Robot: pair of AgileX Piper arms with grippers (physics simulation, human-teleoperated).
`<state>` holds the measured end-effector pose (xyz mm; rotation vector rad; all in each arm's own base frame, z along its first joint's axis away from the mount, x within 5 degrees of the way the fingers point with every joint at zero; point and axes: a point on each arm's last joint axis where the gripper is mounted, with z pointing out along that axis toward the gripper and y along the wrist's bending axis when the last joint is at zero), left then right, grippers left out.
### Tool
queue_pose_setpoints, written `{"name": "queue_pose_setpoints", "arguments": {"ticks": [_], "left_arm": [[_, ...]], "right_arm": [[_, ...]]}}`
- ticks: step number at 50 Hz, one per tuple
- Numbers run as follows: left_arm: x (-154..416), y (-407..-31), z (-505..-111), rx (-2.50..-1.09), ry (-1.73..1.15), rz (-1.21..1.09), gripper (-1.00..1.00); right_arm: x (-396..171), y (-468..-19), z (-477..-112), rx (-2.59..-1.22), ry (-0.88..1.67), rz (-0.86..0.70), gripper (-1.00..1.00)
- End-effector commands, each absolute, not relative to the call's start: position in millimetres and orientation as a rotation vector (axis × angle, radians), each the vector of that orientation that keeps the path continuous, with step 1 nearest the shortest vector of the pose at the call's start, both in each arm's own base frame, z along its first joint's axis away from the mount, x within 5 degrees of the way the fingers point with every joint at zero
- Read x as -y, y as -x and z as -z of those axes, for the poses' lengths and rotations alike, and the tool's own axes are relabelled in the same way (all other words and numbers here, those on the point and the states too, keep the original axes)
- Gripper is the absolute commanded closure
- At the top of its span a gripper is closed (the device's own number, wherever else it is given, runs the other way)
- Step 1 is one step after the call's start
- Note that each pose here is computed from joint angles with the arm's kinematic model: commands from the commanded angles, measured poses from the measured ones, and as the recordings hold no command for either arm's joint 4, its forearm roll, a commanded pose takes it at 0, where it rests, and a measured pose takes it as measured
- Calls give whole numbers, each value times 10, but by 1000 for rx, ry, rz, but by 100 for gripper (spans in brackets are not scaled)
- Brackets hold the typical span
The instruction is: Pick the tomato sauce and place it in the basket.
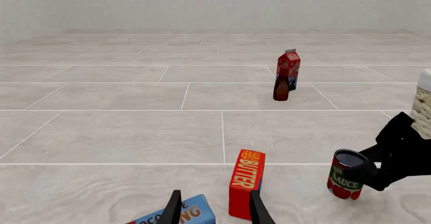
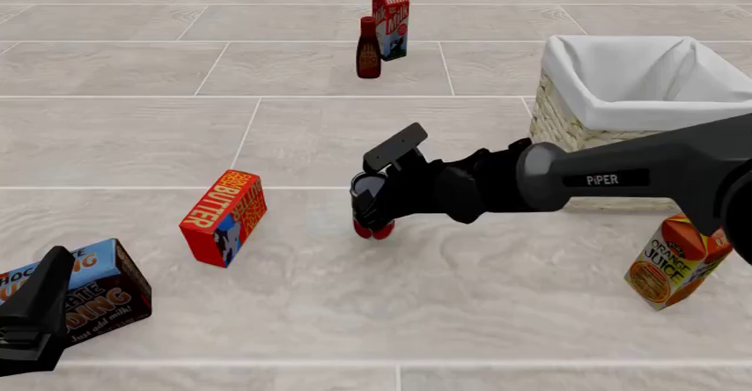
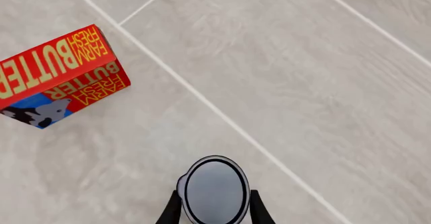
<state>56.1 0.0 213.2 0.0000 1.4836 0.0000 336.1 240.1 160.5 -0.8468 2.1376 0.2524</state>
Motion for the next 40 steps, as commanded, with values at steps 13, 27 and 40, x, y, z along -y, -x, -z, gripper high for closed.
{"name": "queue_pose_setpoints", "arguments": {"ticks": [13,27,40], "left_arm": [[0,-561,-2132,-1484,0,0,-100],[0,-561,-2132,-1484,0,0,-100],[0,-561,-2132,-1484,0,0,-100]], "right_arm": [[-2353,-3352,-1686,-2108,840,-248,100],[-2320,-3307,-1805,-2080,842,-247,100],[-2114,-3189,-2379,-1982,839,-215,100]]}}
